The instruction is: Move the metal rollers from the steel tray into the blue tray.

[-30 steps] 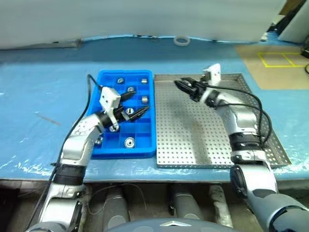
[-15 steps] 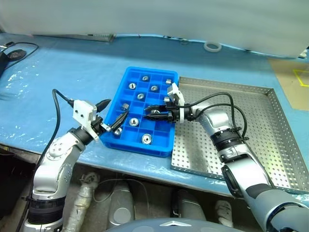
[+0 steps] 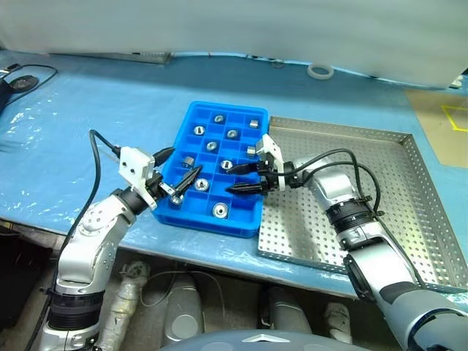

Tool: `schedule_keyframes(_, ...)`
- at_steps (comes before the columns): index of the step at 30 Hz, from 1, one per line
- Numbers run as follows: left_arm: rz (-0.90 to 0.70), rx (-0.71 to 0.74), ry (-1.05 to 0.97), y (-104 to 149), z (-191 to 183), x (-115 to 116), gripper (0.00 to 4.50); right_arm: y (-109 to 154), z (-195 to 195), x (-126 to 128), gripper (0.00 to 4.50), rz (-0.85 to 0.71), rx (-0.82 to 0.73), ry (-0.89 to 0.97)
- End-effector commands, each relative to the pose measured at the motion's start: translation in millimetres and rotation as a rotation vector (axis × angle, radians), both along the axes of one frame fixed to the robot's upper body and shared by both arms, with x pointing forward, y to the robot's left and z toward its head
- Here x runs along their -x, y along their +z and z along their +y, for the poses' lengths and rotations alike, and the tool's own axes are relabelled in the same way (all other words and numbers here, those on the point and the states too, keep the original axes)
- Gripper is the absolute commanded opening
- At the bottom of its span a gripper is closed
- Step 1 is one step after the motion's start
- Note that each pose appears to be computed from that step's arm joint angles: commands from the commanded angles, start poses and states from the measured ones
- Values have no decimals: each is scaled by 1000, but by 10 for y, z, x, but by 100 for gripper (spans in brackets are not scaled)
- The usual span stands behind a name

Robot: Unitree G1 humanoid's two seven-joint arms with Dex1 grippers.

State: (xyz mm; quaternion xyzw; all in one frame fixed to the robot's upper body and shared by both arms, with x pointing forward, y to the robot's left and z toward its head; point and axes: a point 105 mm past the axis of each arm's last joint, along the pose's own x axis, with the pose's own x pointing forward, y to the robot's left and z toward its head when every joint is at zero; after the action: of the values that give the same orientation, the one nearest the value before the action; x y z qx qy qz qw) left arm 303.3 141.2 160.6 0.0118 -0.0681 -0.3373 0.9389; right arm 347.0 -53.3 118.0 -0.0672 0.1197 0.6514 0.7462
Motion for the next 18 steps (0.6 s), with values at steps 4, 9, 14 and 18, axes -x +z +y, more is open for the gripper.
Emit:
schedule_keyframes(4, -26, -1, -115, 70, -187, -133, 450, 193, -282, -170, 445, -71, -97, -206)
schedule_keyframes(9, -38, -5, -206, 93, -350, -297, 450, 325, -675, -167, 445, -119, -152, -368)
schedule_keyframes(14, -52, -24, -265, 49, -448, -381, 450, 455, -1039, -141, 445, -167, -205, -535)
schedule_keyframes(18, -45, -23, -310, -7, -505, -366, 450, 446, -1200, -40, 445, -165, -213, -597)
